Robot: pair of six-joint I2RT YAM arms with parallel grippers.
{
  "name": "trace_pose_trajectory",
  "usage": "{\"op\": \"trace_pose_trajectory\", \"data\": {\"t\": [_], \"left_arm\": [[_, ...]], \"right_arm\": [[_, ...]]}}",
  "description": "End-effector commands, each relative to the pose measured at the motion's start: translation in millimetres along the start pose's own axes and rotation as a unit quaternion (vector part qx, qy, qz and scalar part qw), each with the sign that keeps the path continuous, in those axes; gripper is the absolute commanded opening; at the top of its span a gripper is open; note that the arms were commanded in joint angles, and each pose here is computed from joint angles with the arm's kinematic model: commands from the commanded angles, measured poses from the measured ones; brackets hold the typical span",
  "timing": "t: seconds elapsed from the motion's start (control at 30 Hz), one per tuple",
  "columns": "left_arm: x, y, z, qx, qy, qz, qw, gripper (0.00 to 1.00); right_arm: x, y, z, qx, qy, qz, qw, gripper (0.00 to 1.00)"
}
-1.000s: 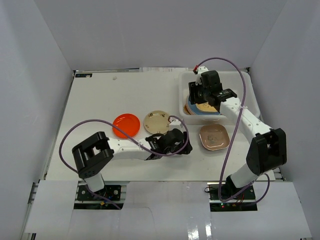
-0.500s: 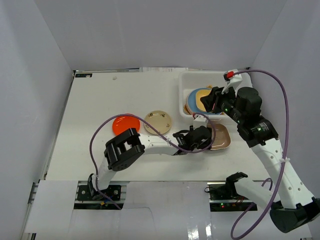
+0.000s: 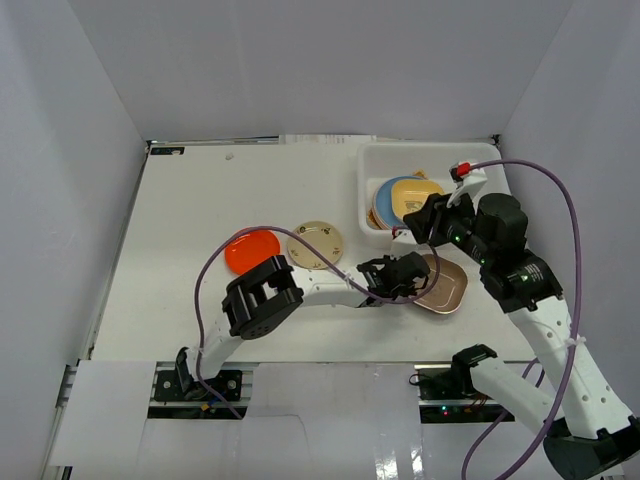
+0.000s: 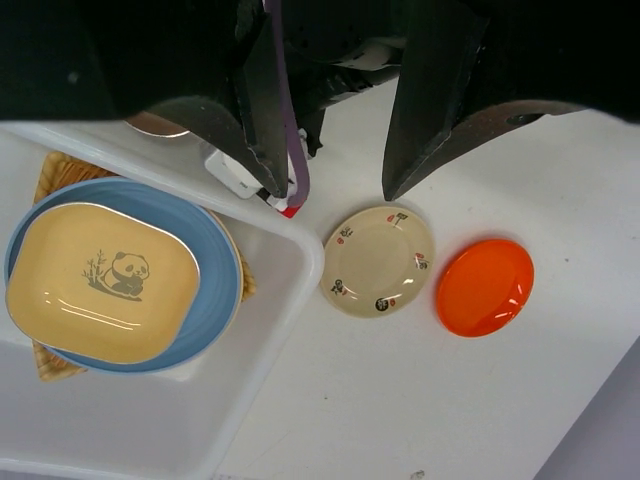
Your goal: Place the plates into the plastic bin on the countertop
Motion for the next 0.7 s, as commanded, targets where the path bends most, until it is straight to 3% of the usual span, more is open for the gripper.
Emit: {"op": "trace_pose_trajectory", "data": {"t": [0.0,0.07,0.13,0.17,0.23,0.33,0.5,0.6,0.67], "left_arm": [[-0.5,11.3,-40.4,0.002,0.024,0.014,1.000,0.00],[6.2,20.5,-58.3,0.011,0.023,0.021,0.999,0.00],[-31.4,20.0,-96.3,0.047,-0.036,0.003,0.998,0.00],[-25.3,31.3,-105.6,0.045,-0.039,0.008,0.998,0.00],[-64.1,38.5,-141.1,0.056,-0.094,-0.013,0.994,0.00],[-108.1,64.3,-158.1,0.042,-0.126,-0.044,0.990,0.00],[-170.9,83.2,-157.1,0.051,-0.170,-0.072,0.982,0.00],[-203.5,84.8,-137.4,0.040,-0.178,-0.064,0.981,0.00],[-201.4,84.7,-99.1,0.027,-0.153,-0.043,0.987,0.00]], "right_arm": [[-9.6,7.9,-12.3,-0.016,-0.024,0.002,1.000,0.49],[-17.3,13.9,-21.5,-0.026,-0.040,0.002,0.999,0.49],[-29.1,32.0,-40.0,-0.072,-0.066,0.005,0.995,0.49],[-37.7,40.2,-47.6,-0.092,-0.088,0.007,0.992,0.48],[-50.4,54.1,-70.7,-0.124,-0.125,0.011,0.984,0.47],[-66.6,62.1,-96.7,-0.133,-0.172,0.010,0.976,0.47],[-63.8,63.5,-105.9,-0.136,-0.174,0.015,0.975,0.44],[-57.6,67.7,-103.7,-0.157,-0.162,0.024,0.974,0.42],[-56.3,68.6,-101.6,-0.164,-0.160,0.027,0.973,0.41]]}}
Point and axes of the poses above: each gripper's point midway between its finger pads, its own z axis out along the fingers, its own y axis along the line the jaws close on, x = y × z, the point moved 4 cm from there along -z, back along the fingers, and after that the axes turned 12 degrees about z, right-handed, at the moved point
